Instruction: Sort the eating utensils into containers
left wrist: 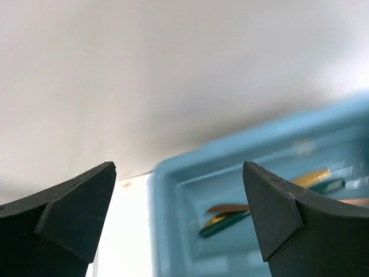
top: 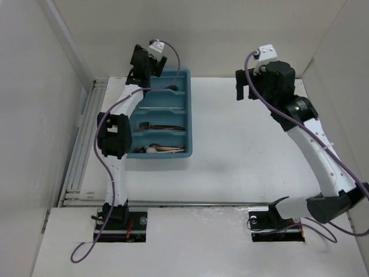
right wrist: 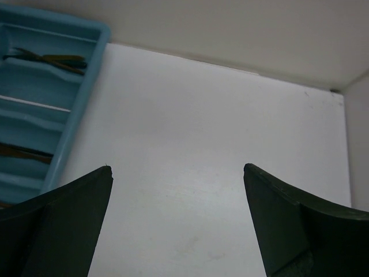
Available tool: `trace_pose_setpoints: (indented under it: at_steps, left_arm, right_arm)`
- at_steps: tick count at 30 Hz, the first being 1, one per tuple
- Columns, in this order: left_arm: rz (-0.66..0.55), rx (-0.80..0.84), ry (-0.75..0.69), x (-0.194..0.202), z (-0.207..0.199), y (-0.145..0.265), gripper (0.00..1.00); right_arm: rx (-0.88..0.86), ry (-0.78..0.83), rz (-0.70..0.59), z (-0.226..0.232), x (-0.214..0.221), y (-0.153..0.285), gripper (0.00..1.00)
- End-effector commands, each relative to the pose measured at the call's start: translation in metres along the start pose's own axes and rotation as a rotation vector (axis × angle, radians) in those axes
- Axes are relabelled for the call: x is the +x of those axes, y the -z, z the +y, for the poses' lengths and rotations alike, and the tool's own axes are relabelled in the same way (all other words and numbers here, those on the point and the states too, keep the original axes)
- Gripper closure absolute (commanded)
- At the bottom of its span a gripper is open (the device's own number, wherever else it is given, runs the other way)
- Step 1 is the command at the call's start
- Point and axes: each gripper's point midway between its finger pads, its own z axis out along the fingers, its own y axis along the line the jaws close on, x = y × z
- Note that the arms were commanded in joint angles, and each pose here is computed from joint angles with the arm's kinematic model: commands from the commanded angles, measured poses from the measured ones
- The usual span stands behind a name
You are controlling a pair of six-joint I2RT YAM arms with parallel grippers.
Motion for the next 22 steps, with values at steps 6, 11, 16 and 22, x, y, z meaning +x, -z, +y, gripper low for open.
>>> trace_pose_setpoints:
  at_steps: [6, 11, 16, 22]
  left_arm:
    - [0.164, -0.552, 0.561, -0.015, 0.206, 0.181, 0.1]
    - [0.26, -0.665, 0.595, 0.039, 0.221, 0.27, 0.1]
    - [0.237, -0.66, 0.653, 0.049, 0.203, 0.334, 0.1]
    - [0.256, -0.586, 0.664, 0.056, 0.176, 0.354, 0.07]
  right_arm:
    - [0.364, -0.116, 0.025, -0.094, 0.045, 0.129, 0.0]
    - [0.457, -0.144, -0.045, -0.117, 0.056, 0.178, 0.0]
    - [0.477, -0.156, -0.065, -0.124, 0.063, 0.197, 0.0]
    - [0.428, -0.144, -0.062, -0.117, 0.066, 0.197, 0.0]
